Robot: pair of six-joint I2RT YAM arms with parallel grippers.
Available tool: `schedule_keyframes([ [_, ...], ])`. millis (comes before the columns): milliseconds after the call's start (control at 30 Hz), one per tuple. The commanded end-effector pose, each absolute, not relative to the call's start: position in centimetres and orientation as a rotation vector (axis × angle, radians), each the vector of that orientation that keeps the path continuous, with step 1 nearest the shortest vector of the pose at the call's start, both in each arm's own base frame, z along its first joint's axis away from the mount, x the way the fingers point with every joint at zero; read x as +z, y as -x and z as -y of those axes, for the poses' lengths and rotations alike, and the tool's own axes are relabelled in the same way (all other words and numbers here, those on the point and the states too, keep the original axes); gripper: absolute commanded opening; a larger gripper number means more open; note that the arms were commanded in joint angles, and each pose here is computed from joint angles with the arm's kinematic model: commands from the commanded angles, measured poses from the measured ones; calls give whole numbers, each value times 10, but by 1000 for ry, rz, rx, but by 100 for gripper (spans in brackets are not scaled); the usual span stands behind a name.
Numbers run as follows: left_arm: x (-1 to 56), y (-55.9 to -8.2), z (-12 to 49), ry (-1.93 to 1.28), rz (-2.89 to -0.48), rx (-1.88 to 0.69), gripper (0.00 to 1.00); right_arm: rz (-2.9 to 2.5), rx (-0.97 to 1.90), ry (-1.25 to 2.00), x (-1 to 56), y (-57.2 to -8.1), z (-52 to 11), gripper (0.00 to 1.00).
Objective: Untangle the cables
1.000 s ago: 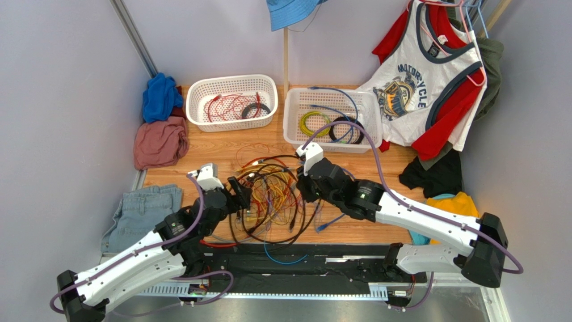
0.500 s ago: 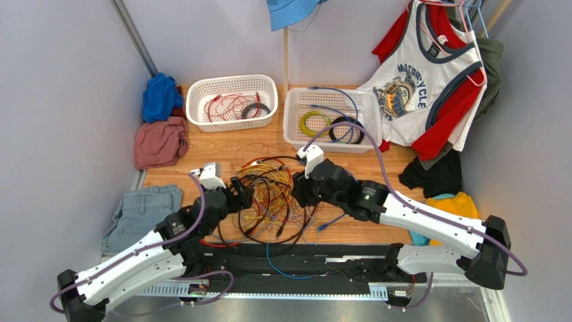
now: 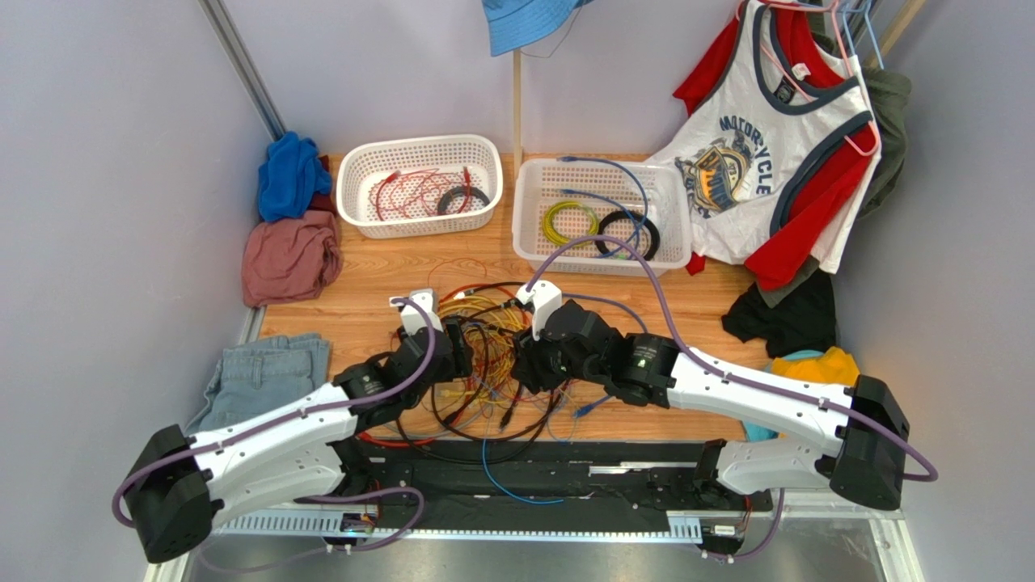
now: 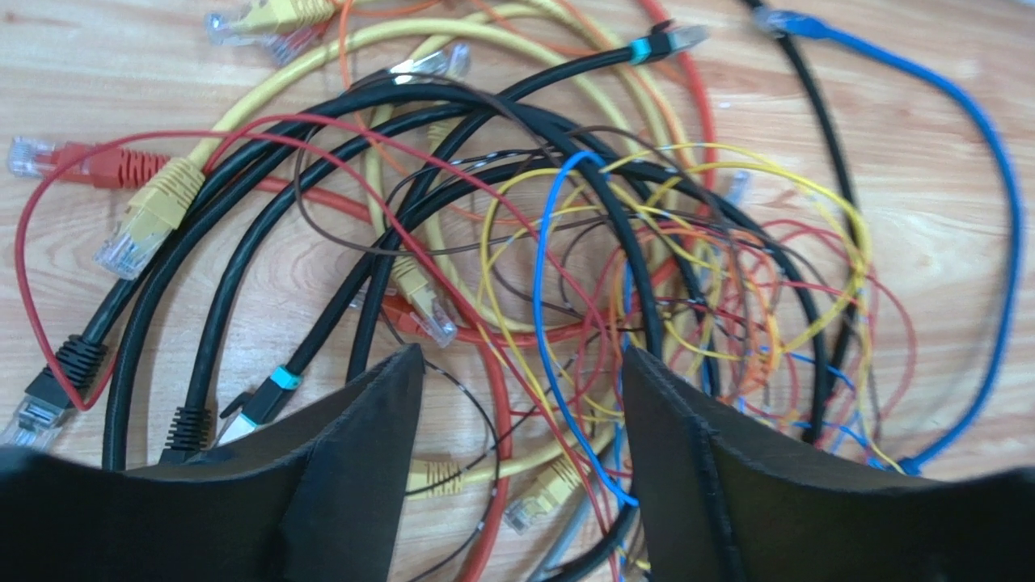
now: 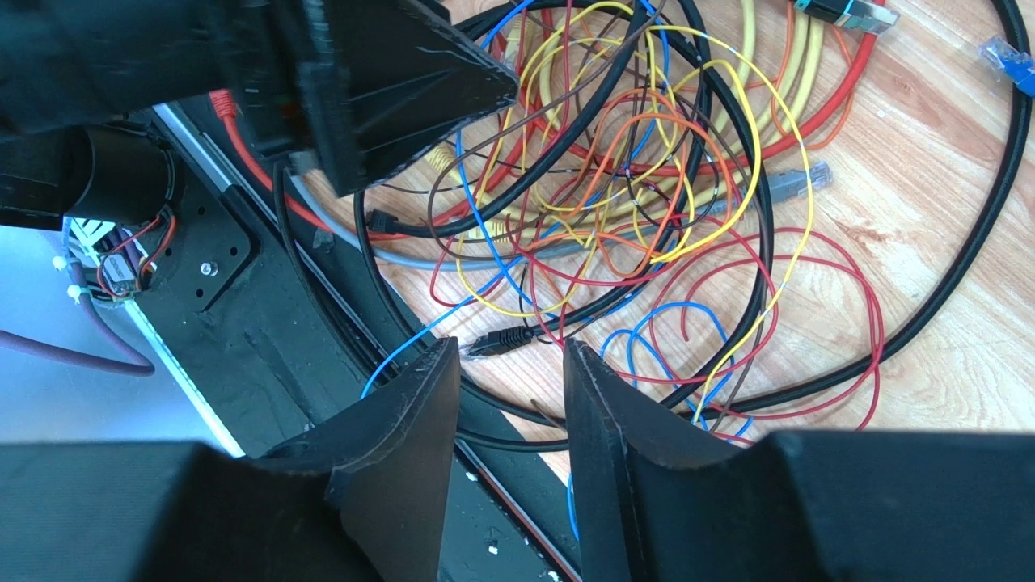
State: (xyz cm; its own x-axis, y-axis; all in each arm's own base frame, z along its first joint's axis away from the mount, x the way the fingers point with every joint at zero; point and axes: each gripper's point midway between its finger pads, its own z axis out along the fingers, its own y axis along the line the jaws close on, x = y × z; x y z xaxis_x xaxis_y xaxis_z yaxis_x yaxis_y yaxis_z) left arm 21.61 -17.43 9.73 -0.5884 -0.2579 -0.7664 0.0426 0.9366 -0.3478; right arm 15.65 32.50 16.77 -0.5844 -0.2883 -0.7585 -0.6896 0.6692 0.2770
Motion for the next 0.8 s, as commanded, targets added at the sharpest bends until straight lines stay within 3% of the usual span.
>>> schedule_keyframes([
  [0, 108, -234, 189, 157, -2140, -439, 60, -2130, 783, 701, 188, -157, -325, 40],
  [67, 106, -239, 192, 164, -2142, -456, 38, -2116, 787, 688, 193, -156, -320, 39],
  [100, 104, -239, 194, 159, -2153, -462, 15, -2120, 785, 686, 192, -155, -318, 39],
  [133, 105, -239, 192, 165, -2155, -452, 3, -2112, 783, 673, 195, -156, -316, 38],
  [167, 106, -239, 191, 168, -2156, -446, 0, -2100, 786, 664, 200, -156, -313, 37],
  [267, 137, -240, 177, 161, -2086, -417, 0, -2081, 780, 643, 205, -157, -306, 36],
  [367, 203, -237, 151, 163, -1932, -411, 0, -2061, 772, 618, 208, -159, -300, 36],
  [400, 243, -232, 143, 181, -1832, -475, 0, -2041, 780, 607, 212, -160, -301, 35],
  [533, 318, -214, 138, 97, -1654, -606, 0, -1915, 870, 552, 237, -159, -299, 40],
  [767, 376, -191, 204, -253, -1630, -870, 0, -1641, 1079, 474, 282, -151, -299, 52],
])
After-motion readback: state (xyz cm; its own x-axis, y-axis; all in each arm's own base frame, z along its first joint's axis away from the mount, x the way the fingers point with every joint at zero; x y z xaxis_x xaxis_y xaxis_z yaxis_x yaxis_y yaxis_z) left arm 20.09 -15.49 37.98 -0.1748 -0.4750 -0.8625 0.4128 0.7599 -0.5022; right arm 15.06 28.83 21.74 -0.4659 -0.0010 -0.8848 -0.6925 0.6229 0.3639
